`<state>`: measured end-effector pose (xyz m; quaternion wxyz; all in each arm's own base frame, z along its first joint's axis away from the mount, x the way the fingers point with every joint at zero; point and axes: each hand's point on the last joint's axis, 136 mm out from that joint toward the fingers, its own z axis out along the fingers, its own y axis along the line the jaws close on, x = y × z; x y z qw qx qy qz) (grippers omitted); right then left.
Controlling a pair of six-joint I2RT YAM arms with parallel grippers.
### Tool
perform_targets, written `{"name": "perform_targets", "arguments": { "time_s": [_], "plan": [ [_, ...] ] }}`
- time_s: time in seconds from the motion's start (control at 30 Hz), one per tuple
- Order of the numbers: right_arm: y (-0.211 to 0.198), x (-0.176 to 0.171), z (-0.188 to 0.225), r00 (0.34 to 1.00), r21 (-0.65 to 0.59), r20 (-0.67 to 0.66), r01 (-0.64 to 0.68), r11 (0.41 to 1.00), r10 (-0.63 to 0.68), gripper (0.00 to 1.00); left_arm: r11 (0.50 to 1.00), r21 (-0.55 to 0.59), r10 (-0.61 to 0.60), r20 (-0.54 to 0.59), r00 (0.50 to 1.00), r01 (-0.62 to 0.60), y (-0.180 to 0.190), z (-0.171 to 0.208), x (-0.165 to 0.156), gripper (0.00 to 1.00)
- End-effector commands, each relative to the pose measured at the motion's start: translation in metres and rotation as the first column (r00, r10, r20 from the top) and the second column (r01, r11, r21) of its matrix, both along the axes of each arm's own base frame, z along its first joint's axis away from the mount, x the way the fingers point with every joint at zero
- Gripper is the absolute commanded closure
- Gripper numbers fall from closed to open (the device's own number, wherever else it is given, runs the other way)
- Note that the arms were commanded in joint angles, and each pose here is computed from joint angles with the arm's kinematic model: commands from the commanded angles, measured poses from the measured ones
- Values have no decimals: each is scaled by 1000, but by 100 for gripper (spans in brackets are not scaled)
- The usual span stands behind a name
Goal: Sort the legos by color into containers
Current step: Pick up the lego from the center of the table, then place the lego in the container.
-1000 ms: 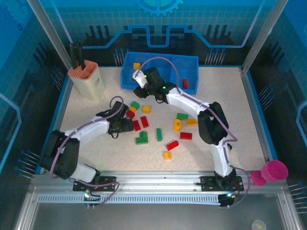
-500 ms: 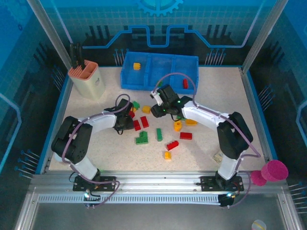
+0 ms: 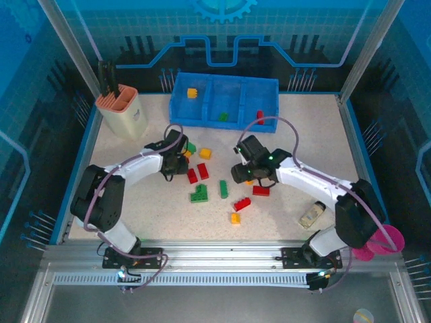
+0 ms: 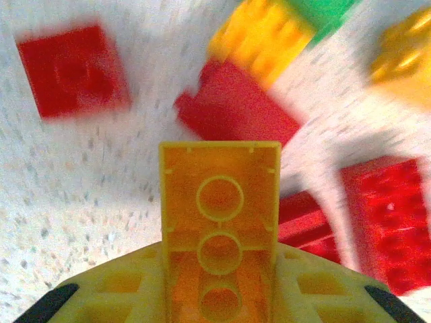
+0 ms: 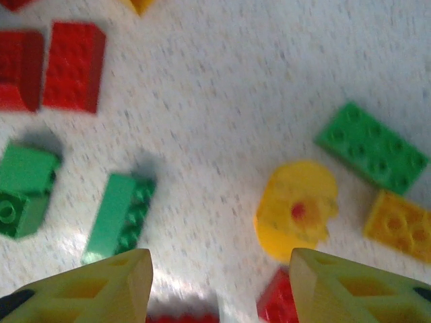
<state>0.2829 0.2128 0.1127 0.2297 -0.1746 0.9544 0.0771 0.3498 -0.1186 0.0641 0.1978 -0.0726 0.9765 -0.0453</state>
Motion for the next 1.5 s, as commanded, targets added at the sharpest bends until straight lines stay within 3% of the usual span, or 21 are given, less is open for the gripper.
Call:
{"name": "perform_targets", "arguments": {
  "time_s": [0.0, 0.13, 0.27, 0.53, 0.73, 0.93, 1.13, 1.47],
  "plan": [
    [-34, -28, -1, 990, -68, -42, 131, 989, -134, 42, 997, 20, -70, 117, 991, 68, -5, 55, 24, 74],
    [-69, -48, 4, 954, -93, -46, 292, 952, -297, 41, 993, 45, -117, 216, 969, 110, -15, 94, 59, 74],
    [-84, -51, 2, 893, -18, -157, 425, 905, -422, 32, 989, 80, -144, 309, 940, 125, -22, 115, 102, 74],
    [-98, -59, -11, 853, -35, -221, 478, 878, -473, 19, 984, 148, -153, 389, 908, 102, -24, 111, 191, 74],
    [-96, -54, -24, 842, 24, -221, 509, 861, -492, 18, 987, 145, -125, 398, 909, 71, -20, 96, 233, 73],
    [-92, -50, -33, 815, 45, -265, 543, 838, -514, 14, 984, 165, -133, 392, 910, 73, -17, 87, 258, 68],
    [-80, -40, -43, 827, 26, -282, 513, 858, -486, 9, 986, 154, -119, 393, 912, 63, -12, 80, 272, 54],
    [-62, -22, -60, 848, -32, -278, 462, 886, -452, 9, 989, 120, -131, 399, 908, 90, -17, 88, 272, 43]
  ]
}}
